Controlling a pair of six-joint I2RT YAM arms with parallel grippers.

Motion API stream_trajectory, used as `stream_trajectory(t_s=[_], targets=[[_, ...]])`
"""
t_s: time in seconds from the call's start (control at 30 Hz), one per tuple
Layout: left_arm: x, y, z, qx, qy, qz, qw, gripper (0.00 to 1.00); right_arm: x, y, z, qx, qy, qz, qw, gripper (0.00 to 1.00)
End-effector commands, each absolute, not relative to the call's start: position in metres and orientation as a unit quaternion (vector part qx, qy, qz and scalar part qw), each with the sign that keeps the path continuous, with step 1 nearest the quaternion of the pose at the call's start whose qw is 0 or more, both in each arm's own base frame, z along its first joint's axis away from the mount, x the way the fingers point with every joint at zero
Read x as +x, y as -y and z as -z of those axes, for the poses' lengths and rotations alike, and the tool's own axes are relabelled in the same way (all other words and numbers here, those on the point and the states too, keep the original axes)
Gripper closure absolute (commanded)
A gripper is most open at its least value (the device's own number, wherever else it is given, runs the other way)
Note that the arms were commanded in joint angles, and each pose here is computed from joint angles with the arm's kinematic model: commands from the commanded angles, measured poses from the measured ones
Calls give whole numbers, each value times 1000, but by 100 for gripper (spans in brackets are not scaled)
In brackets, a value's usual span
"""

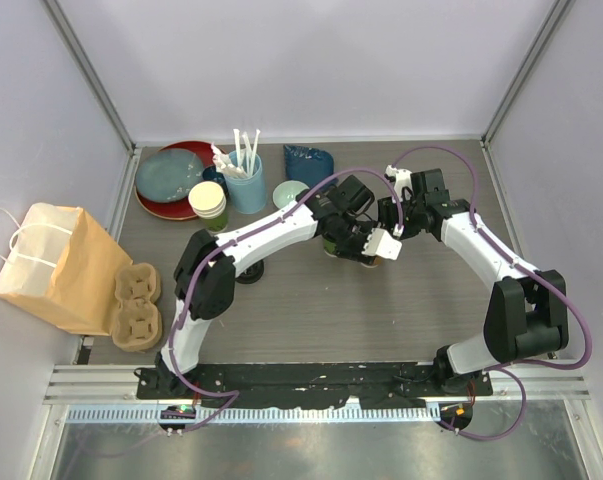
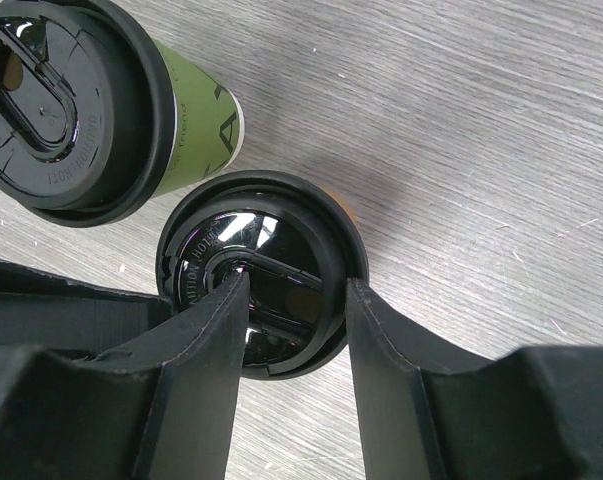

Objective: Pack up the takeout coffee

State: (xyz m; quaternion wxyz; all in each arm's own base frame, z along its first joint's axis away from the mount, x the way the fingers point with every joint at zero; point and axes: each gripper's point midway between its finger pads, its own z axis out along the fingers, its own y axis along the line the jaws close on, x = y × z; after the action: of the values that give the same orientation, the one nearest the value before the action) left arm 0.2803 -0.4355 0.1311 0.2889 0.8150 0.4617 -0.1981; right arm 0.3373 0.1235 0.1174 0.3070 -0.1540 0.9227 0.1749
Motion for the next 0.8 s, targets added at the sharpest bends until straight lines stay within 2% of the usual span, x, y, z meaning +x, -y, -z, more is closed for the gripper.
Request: stream_trajectory(t_s=[0.0,0.23,0.53,0.77], targets=[[284,442,-125,819,-450,194,298,50,340,-126,-118,-159,-921,-181,307,52],[281,440,-109,820,-456,198,286,52,338,-127,-113,-156,-923,-184,299,55],[267,423,-81,822,-465,205,257,73,334,-125,-104,-135,-925,-188,302,65],[271,416,-61,822,-474,185,255,78,333,-124,-99,-115,-928,-189,299,69]])
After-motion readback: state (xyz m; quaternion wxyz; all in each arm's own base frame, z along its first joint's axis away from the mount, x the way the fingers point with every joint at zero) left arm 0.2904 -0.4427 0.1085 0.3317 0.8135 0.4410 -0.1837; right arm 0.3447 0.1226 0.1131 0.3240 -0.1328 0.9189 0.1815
